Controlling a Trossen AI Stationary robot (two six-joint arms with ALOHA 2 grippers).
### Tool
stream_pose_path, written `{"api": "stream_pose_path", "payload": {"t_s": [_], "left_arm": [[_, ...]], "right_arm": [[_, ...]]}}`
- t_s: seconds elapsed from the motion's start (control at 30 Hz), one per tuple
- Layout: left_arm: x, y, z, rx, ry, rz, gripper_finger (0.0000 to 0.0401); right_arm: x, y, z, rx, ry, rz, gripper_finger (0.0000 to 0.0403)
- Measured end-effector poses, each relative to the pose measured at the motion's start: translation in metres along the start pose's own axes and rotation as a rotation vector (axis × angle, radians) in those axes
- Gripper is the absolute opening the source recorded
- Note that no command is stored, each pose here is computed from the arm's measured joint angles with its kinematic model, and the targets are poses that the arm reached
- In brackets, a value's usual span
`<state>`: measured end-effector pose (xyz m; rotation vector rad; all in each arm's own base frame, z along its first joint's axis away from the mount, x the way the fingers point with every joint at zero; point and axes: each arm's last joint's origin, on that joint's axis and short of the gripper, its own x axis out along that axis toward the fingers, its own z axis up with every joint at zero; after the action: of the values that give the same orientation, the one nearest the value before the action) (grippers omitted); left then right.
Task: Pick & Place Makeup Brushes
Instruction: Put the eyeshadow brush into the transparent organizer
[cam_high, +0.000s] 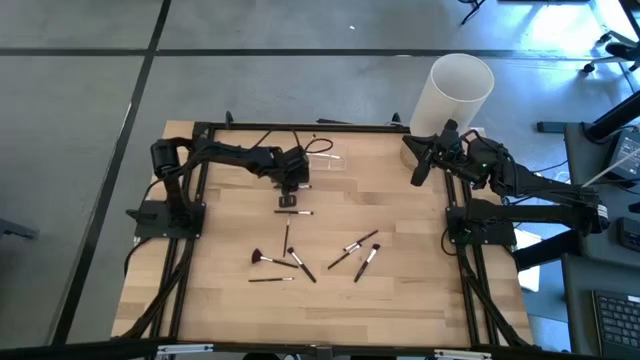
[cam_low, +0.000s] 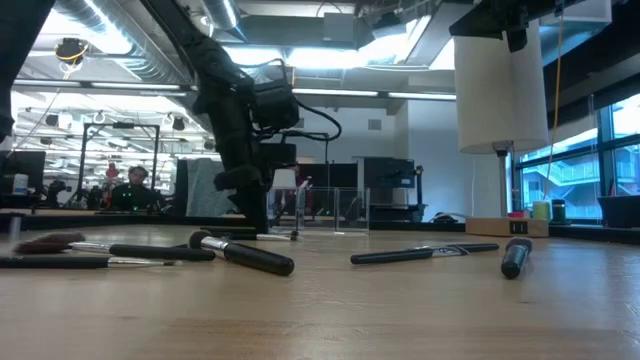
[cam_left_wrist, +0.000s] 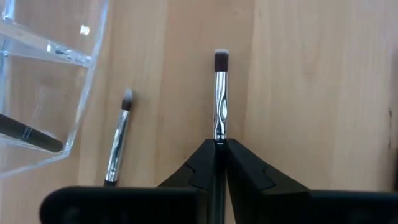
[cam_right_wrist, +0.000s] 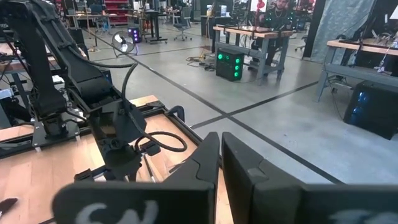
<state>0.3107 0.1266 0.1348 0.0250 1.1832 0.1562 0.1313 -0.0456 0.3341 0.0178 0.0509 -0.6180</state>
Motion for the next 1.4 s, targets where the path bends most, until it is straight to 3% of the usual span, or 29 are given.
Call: {"api": "stream_pose_path", "payload": {"t_s": [0.43,0.57,0.73,0.93,1.2,1.4], "left_arm": [[-0.053,0.008,0.080,-0.031,-0.267,0.053,0.0029],[-0.063,0.016,0.095,-0.092,-0.381,0.181,0.0032],[-0.067,0.036,0.095,-0.223,-0.419,0.369,0.0030],[-0.069,0.059,0.089,-0.390,-0.447,0.489,0.0032],[-0.039,0.064,0.058,-0.516,-0.617,0.520,0.0030],[-0.030,0.057,0.048,-0.508,-0.655,0.506,0.0035]], "right_arm": [[0.000,0.000,-0.001,-0.003,0.011,0.000,0.0020],[0.000,0.000,-0.001,-0.004,0.014,0.000,0.0020],[0.000,0.000,-0.003,-0.006,0.027,0.000,0.0020],[0.000,0.000,-0.004,-0.009,0.036,0.000,0.0020],[0.000,0.000,-0.006,0.003,0.057,-0.002,0.0020],[0.000,0.000,-0.006,0.006,0.056,-0.002,0.0020]]}}
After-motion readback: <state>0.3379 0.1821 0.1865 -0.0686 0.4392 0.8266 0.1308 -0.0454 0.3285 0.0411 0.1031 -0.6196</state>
